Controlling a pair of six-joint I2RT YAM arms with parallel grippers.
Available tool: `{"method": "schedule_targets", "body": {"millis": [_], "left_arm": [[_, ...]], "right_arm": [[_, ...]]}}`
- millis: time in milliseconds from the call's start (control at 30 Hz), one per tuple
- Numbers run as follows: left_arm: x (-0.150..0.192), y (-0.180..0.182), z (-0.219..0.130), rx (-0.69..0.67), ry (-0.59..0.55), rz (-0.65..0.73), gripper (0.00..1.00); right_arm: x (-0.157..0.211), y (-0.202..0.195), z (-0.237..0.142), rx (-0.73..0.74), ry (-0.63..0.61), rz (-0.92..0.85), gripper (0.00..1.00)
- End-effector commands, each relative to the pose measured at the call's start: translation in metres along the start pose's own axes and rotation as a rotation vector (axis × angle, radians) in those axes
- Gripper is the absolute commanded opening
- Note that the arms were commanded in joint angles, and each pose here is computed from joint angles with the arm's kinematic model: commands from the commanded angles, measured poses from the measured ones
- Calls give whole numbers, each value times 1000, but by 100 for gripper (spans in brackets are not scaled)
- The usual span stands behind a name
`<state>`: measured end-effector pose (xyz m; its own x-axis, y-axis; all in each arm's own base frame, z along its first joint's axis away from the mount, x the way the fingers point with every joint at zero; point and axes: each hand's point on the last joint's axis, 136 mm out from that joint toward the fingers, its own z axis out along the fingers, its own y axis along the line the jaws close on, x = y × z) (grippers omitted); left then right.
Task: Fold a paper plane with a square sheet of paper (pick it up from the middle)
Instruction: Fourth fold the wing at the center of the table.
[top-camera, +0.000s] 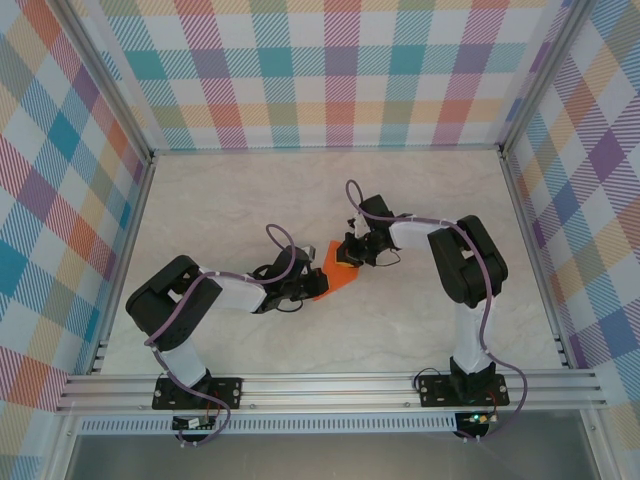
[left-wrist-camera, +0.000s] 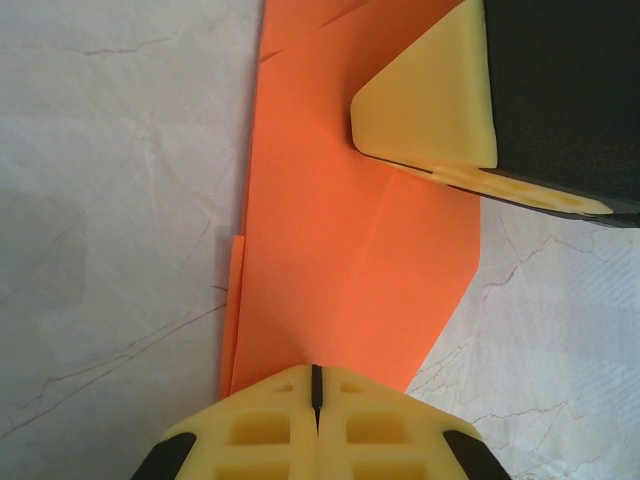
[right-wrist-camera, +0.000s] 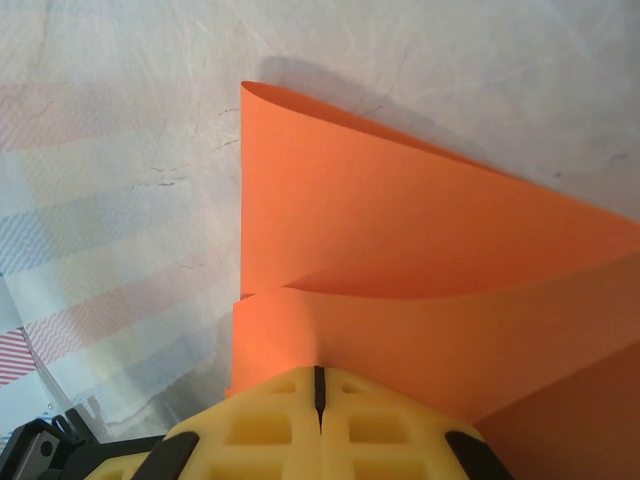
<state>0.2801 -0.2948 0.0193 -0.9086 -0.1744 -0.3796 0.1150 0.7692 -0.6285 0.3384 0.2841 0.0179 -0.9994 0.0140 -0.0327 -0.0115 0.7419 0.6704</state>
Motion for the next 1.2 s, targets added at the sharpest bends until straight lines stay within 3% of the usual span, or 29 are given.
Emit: {"method": "schedule_targets", "body": {"millis": [0,233,467,600,1167], "left_arm": [[55,54,-4,-182,186,-33,0],[54,53,-5,-183,187,-31,0],[54,51,-5,-181,188,-29,0],[55,51,-5,-181,192,-25,0],[55,49,-5,-181,192,-21,0]], "right_arm": [[-22,-20,-5,65,-64,0,0],[-32,-19,-18,58,-100,-4,0],[-29,-34,-7,89,-67,15,0],[-39,-27,-23,84,-115,-5,0],[-51,-57,-21,114,-123,49,0]]}}
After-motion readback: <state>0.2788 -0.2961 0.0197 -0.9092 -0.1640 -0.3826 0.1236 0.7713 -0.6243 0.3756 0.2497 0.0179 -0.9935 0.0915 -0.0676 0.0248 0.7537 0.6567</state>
